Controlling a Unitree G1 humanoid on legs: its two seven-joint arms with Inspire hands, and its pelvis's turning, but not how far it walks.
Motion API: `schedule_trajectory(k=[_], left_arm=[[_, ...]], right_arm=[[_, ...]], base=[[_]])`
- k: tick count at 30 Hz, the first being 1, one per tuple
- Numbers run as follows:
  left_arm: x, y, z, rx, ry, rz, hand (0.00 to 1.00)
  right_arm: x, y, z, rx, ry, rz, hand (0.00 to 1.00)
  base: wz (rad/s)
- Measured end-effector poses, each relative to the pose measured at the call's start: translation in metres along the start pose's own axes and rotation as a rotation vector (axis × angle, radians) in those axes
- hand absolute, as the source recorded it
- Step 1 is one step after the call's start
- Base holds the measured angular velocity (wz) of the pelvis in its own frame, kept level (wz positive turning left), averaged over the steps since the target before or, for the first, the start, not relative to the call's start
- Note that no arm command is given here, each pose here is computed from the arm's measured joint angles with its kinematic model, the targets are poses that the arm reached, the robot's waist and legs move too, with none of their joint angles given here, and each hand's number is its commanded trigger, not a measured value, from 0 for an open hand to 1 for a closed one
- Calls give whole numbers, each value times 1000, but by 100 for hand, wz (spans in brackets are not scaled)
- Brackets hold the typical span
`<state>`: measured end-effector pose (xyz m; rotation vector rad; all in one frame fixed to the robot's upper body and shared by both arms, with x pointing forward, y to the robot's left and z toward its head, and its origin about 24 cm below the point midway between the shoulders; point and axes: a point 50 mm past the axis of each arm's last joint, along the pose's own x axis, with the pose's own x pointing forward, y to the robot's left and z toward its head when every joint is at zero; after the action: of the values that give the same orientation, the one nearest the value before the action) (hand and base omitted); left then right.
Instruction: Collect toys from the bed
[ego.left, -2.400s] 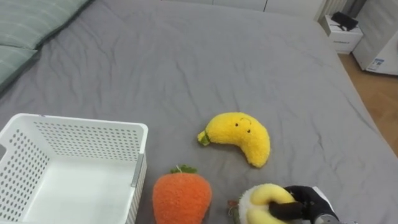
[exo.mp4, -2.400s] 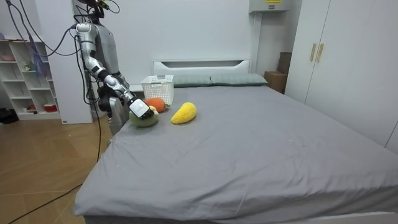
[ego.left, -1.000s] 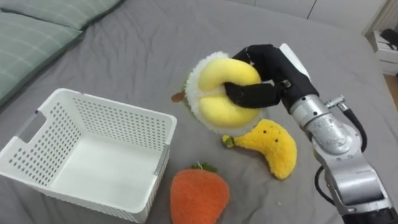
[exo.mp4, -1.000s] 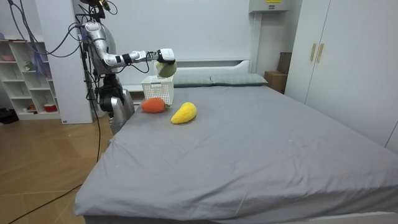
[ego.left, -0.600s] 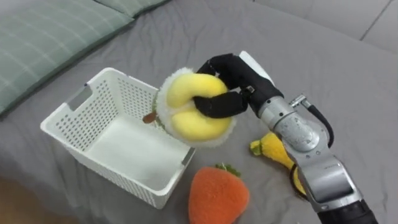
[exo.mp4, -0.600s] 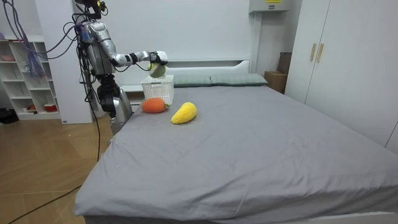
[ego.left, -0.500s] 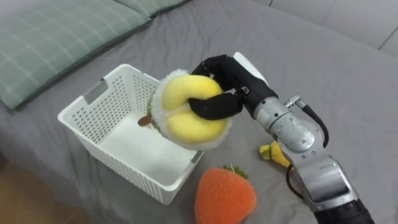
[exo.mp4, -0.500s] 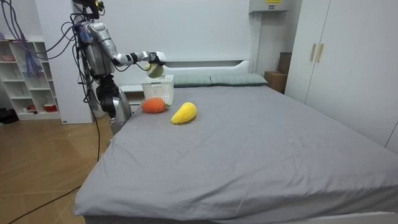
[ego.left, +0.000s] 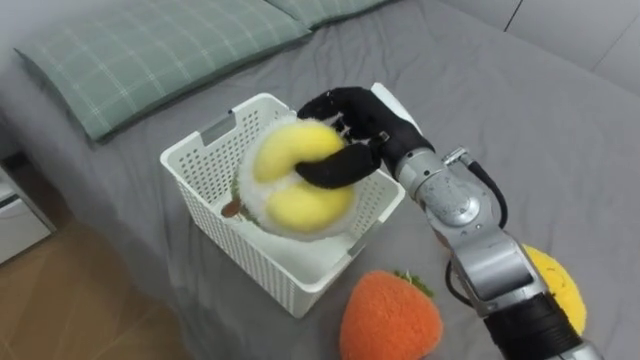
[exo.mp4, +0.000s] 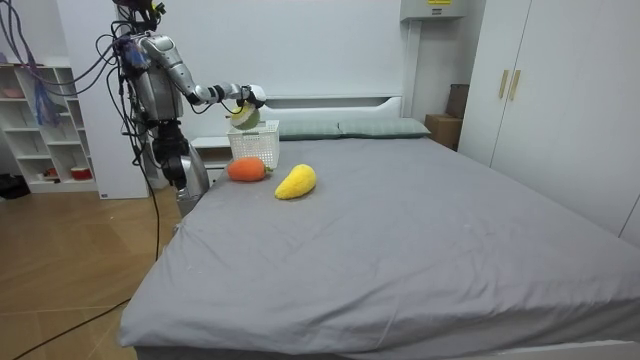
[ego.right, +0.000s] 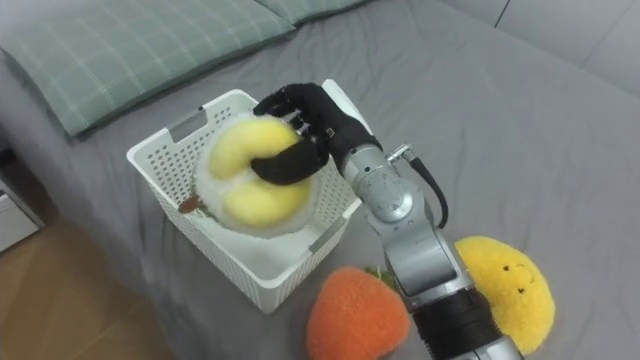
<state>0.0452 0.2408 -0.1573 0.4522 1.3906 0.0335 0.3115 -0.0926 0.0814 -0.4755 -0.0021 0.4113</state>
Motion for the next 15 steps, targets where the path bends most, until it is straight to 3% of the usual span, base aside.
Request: schedule_trajectory(k=[15], left_arm=[[0, -2, 10, 32, -28, -6, 0]], right_arm=[[2, 8, -5, -5, 26, 29, 0]], base=[[0]])
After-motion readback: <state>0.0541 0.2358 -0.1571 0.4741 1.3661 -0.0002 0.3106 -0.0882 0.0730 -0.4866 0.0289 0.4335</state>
